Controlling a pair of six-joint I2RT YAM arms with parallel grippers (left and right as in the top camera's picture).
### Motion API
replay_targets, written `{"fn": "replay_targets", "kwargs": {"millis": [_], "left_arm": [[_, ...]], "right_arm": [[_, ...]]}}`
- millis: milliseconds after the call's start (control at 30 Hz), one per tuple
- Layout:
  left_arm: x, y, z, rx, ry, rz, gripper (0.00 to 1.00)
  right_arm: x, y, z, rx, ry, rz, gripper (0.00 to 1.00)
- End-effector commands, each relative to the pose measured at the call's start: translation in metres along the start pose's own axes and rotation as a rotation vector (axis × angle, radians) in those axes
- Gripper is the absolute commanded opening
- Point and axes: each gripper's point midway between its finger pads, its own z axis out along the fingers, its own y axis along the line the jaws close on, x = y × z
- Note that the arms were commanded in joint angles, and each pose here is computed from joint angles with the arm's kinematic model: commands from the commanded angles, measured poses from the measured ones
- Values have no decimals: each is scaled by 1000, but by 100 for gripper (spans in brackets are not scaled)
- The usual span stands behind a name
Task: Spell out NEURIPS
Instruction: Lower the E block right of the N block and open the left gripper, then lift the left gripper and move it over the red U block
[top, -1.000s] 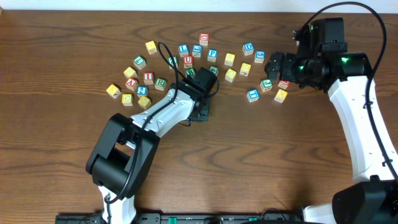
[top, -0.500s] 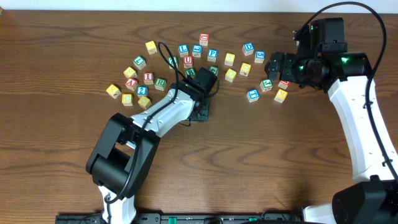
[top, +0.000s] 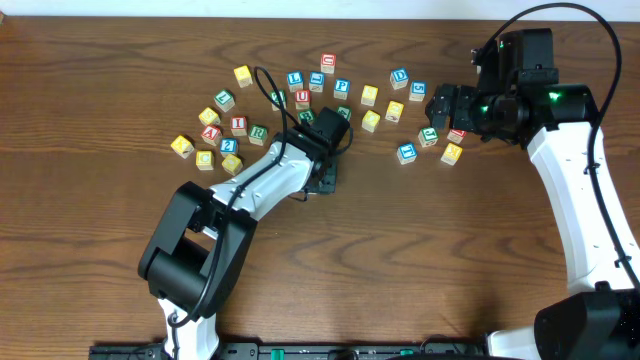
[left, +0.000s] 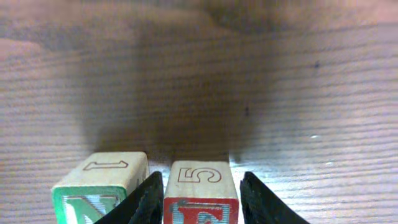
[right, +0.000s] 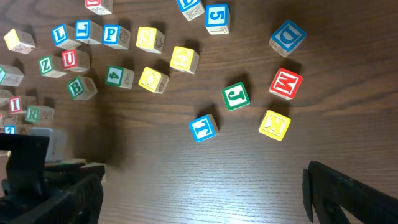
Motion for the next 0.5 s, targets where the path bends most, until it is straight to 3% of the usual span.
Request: {"fn": "replay_targets", "kwargs": {"millis": [0, 300, 467], "left_arm": [[-34, -2, -31, 34, -103, -12, 40], [-67, -4, -88, 78, -228, 20, 40], [-74, 22, -141, 86, -299, -35, 40]], "right_arm": [[-5, 4, -4, -5, -15, 1, 99], [-5, 4, -4, -5, -15, 1, 99], [-5, 4, -4, -5, -15, 1, 99]]}}
